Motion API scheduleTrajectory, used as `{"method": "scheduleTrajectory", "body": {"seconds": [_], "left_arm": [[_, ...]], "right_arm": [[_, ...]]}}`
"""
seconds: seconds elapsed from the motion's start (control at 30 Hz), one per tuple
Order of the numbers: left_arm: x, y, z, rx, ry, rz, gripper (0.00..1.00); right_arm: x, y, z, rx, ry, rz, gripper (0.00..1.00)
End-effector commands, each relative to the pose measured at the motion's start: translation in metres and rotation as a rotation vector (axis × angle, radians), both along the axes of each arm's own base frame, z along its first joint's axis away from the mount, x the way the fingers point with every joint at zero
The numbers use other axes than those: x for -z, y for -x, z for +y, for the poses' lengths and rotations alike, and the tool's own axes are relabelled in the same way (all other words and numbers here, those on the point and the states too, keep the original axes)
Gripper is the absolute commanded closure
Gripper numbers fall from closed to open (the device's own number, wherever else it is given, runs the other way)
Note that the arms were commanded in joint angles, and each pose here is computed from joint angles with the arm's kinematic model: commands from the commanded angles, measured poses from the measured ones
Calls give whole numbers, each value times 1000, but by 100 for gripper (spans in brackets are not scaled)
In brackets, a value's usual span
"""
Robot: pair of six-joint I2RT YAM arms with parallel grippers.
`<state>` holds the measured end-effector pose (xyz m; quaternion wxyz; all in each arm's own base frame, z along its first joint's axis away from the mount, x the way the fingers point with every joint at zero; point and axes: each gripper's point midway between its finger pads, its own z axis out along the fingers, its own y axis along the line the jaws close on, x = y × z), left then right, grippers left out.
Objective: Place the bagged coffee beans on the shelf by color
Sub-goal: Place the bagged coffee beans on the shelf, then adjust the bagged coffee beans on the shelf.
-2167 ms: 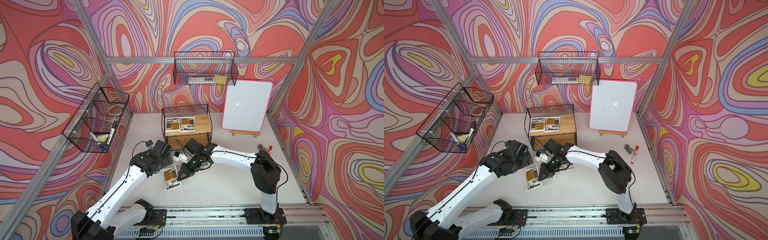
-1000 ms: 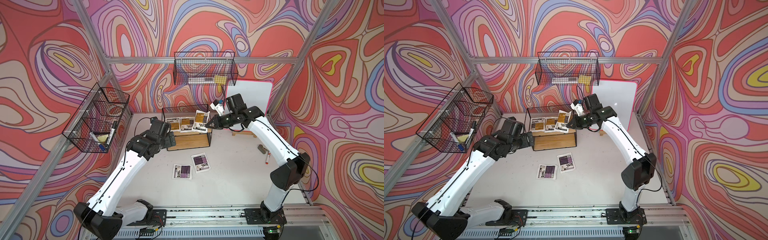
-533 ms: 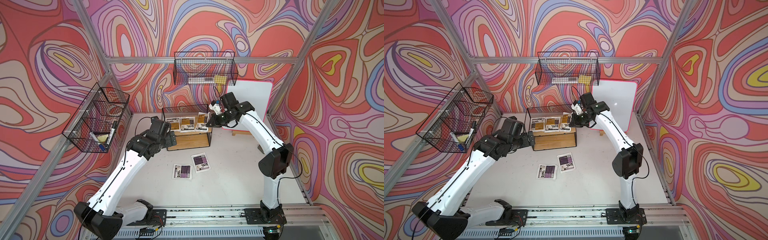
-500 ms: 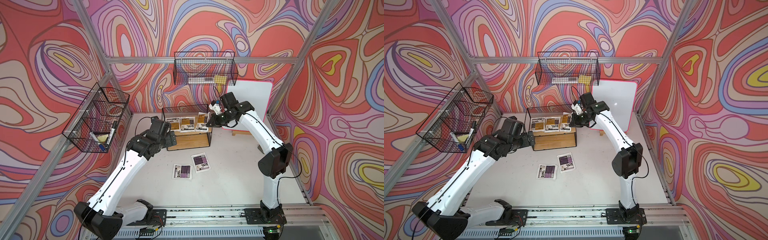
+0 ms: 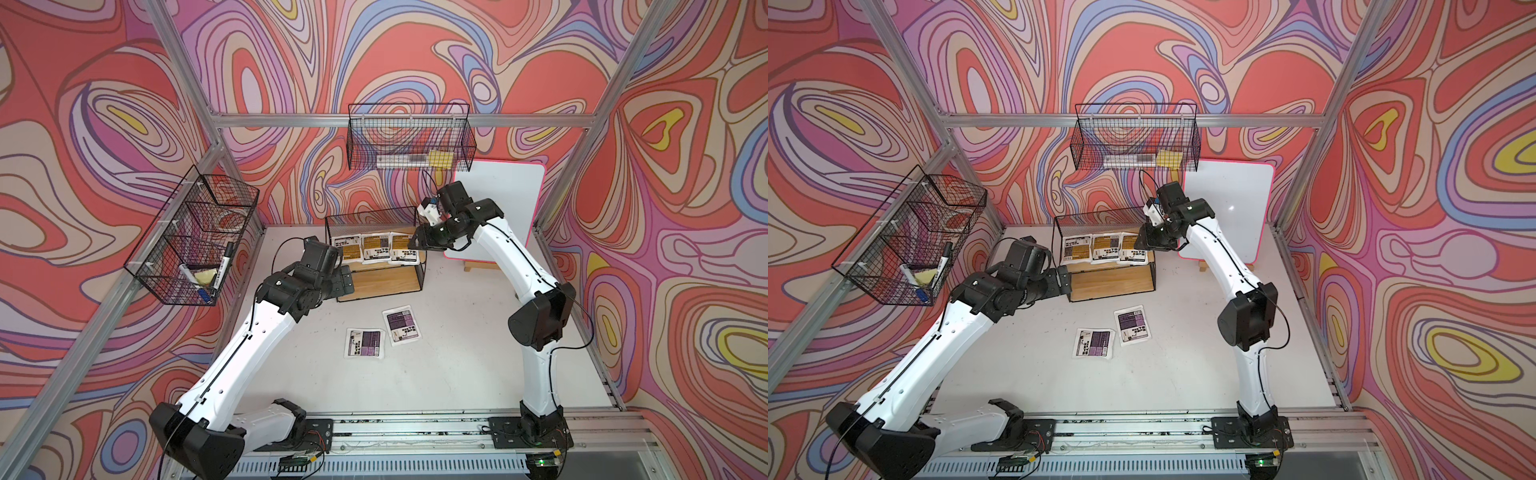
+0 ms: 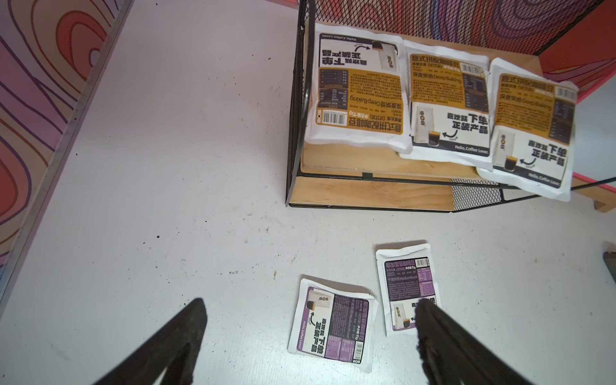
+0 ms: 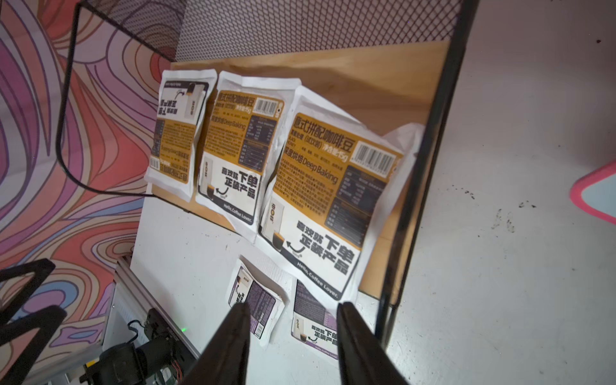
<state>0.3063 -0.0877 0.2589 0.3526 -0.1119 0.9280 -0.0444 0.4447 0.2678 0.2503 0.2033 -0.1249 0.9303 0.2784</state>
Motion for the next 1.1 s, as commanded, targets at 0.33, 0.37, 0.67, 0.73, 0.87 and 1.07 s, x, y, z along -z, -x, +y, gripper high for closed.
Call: {"method": "scheduleTrajectory", "body": {"seconds": [0.33,0.37,0.67,0.73,0.87,1.07], "left_arm": [[-4,3,2,-9,25,-28,1],[-5,2,1,-7,27,-31,1],[-3,-3,-3,-1,39,-31,1],[-3,-4,-3,-1,39,-30,1],[-2,-5,-3,-7,39,-33,1],[0,-6,-3,-10,31,-31,1]], "right_arm": [[-32,-11,-11,90,-50,-81,53],[-34,-7,-9,88,-66,-81,53],[-29,17,20,92,-32,-154,51],[-23,17,25,101,6,-173,51],[-8,10,29,131,80,-208,51],[11,-1,35,149,120,-215,51]]}}
